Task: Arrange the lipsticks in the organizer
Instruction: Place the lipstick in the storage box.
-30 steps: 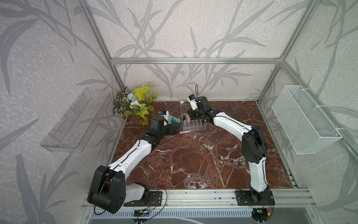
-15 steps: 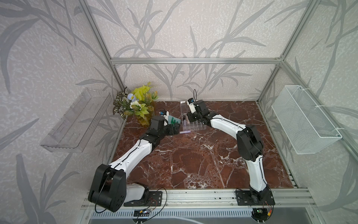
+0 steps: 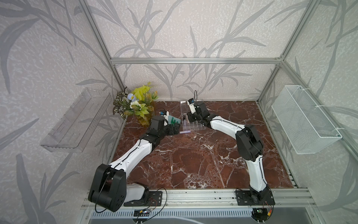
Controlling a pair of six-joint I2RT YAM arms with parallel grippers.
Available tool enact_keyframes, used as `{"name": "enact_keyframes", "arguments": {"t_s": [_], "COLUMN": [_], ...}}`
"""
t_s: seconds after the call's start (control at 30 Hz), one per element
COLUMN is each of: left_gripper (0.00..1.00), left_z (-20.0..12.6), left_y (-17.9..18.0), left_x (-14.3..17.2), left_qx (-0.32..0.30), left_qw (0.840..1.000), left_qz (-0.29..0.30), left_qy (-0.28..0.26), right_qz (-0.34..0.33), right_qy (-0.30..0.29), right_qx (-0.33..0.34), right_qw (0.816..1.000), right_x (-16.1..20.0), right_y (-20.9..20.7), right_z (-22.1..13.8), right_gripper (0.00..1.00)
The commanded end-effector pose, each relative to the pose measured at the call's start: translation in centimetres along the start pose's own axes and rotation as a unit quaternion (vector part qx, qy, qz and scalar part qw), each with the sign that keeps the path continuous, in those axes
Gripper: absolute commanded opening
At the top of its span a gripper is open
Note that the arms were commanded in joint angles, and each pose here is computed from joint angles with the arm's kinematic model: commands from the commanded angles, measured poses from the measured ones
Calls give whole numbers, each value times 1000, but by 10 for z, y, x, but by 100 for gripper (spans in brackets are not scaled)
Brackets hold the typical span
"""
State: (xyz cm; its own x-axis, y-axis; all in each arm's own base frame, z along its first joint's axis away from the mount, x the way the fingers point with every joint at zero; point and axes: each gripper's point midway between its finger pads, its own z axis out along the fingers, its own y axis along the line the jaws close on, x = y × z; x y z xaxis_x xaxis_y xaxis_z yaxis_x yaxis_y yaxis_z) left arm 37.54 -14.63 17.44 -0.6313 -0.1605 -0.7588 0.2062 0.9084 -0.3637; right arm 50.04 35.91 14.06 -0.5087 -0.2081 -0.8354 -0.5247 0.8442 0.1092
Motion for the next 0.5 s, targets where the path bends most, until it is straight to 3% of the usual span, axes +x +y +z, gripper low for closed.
{"name": "enact_keyframes", "arguments": {"t_s": [0.0,0.17,0.27,0.47], "left_gripper": [94,94,94,94], "left_z": [-1,-1,-2,-1], "left_y": [0,-2,-3,-4], "left_x": [-3,-4,-5,-3], "left_qx": [2,8,10,11], "left_qw": [1000,1000,1000,1000], "left_qz": [7,8,9,17], "left_qy": [-5,-5,-5,1], "right_qz": [-9,-8,-8,-7], "right_qy": [-11,-16,-14,-14], "right_qx": [9,10,8,2], "right_qw": [1000,1000,1000,1000], "right_x": [6,7,9,6], "right_y": [-1,0,2,7], "right_z": [8,8,9,-1], "right_gripper": [3,3,8,43]}}
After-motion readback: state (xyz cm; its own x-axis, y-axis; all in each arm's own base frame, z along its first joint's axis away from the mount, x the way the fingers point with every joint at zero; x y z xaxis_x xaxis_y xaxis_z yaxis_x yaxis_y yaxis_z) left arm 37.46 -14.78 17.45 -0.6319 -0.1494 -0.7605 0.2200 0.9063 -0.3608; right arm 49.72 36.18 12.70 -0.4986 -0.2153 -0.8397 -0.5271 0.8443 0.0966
